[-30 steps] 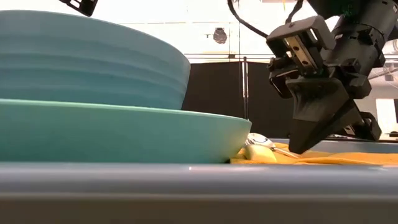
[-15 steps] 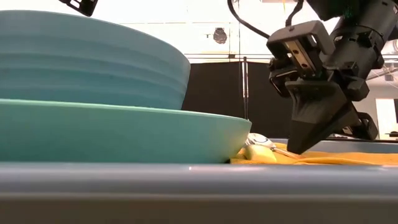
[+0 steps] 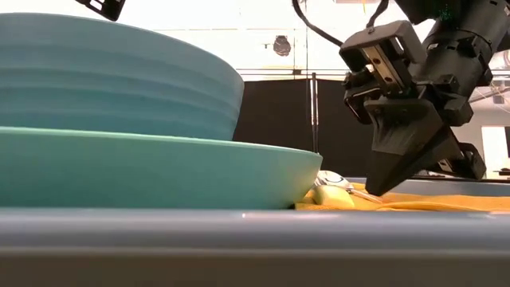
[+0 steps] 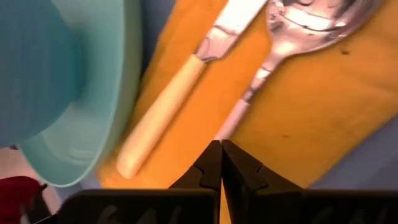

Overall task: Set up tray
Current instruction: Put the spoon to the right of the knife on the napkin

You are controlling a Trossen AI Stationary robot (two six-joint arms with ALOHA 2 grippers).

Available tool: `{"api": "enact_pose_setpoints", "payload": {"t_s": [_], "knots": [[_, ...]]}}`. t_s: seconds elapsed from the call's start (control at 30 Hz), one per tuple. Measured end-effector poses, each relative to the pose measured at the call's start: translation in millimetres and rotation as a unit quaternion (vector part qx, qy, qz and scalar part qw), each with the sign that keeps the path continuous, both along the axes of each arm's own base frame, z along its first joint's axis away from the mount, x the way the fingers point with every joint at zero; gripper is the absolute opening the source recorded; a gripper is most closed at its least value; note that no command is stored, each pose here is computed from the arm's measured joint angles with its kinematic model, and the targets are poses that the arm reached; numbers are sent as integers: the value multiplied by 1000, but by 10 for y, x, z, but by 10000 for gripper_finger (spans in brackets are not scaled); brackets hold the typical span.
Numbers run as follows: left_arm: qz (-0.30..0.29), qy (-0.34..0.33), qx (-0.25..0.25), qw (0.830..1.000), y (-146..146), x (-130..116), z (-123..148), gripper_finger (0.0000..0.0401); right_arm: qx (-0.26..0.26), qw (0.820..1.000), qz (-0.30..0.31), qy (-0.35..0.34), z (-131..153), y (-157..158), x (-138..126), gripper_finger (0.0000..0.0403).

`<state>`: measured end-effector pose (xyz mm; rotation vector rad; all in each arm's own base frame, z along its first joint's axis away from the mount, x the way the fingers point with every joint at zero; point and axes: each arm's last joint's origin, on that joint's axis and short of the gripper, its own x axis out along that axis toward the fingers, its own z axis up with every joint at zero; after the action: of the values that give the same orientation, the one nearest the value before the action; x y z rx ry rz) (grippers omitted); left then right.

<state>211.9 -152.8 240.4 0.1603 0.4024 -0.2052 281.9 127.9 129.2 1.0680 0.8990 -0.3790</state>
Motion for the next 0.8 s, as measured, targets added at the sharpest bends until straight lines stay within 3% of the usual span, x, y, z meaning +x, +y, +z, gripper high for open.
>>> {"api": "enact_pose_setpoints", "payload": {"t_s": [0.8], "knots": [[0,2,2,1000,2,-2,-5,42,-6,1000,-8,24,-27,-19,-36,0]]}}
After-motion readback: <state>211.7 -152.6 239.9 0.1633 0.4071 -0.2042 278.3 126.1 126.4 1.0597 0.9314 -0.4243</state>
